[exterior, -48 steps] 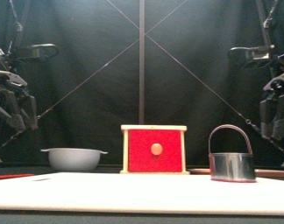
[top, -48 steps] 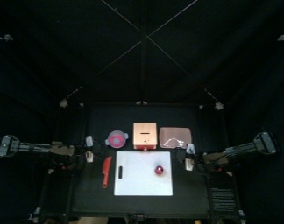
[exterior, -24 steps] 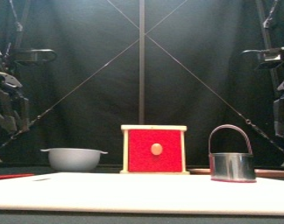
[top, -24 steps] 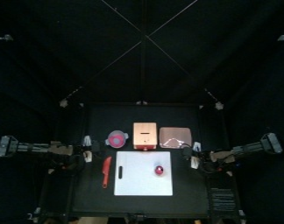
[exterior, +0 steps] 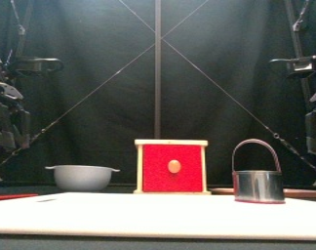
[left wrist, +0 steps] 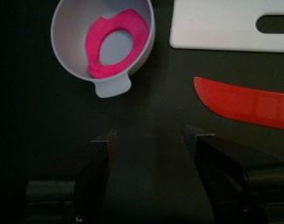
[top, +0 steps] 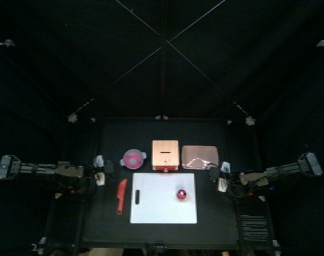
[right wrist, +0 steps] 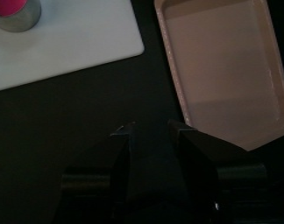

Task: Get the cutter from the drawer then cut the dough then place the extra dough in the bowl
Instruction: Place the extra dough in the bowl

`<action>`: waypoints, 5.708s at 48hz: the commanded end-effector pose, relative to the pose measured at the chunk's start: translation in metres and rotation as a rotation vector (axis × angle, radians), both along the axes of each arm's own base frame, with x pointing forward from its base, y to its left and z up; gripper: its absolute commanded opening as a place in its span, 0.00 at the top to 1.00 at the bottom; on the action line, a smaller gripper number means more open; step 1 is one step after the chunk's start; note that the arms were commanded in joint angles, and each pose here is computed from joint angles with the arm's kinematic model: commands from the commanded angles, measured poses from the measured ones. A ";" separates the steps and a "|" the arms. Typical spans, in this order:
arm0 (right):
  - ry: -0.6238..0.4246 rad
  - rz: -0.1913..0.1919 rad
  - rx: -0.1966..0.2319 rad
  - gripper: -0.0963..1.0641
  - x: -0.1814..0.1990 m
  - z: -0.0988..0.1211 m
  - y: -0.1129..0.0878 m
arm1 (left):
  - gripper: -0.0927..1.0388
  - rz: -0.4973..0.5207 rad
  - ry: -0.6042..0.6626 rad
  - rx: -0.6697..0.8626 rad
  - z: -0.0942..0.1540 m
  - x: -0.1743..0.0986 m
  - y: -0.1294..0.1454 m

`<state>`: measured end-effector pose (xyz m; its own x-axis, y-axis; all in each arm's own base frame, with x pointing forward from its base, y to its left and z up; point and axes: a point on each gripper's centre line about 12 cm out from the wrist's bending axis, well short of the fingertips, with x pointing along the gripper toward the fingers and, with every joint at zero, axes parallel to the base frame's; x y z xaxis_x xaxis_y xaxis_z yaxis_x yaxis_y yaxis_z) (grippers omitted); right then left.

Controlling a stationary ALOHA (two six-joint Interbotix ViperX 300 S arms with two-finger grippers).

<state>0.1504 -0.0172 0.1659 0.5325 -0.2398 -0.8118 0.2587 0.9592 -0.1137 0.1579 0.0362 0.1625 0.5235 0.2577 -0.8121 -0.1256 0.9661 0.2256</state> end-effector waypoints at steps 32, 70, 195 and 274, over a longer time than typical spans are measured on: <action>-0.010 -0.022 -0.002 0.27 0.002 0.003 -0.004 | 0.08 0.022 0.067 -0.003 -0.006 0.007 0.004; -0.009 -0.023 -0.001 0.27 0.002 0.003 -0.004 | 0.08 0.022 0.070 -0.004 -0.007 0.007 0.004; -0.009 -0.023 -0.001 0.27 0.002 0.003 -0.004 | 0.08 0.022 0.070 -0.004 -0.007 0.007 0.004; -0.009 -0.022 -0.002 0.27 0.002 0.003 -0.004 | 0.08 0.022 0.068 -0.003 -0.007 0.007 0.004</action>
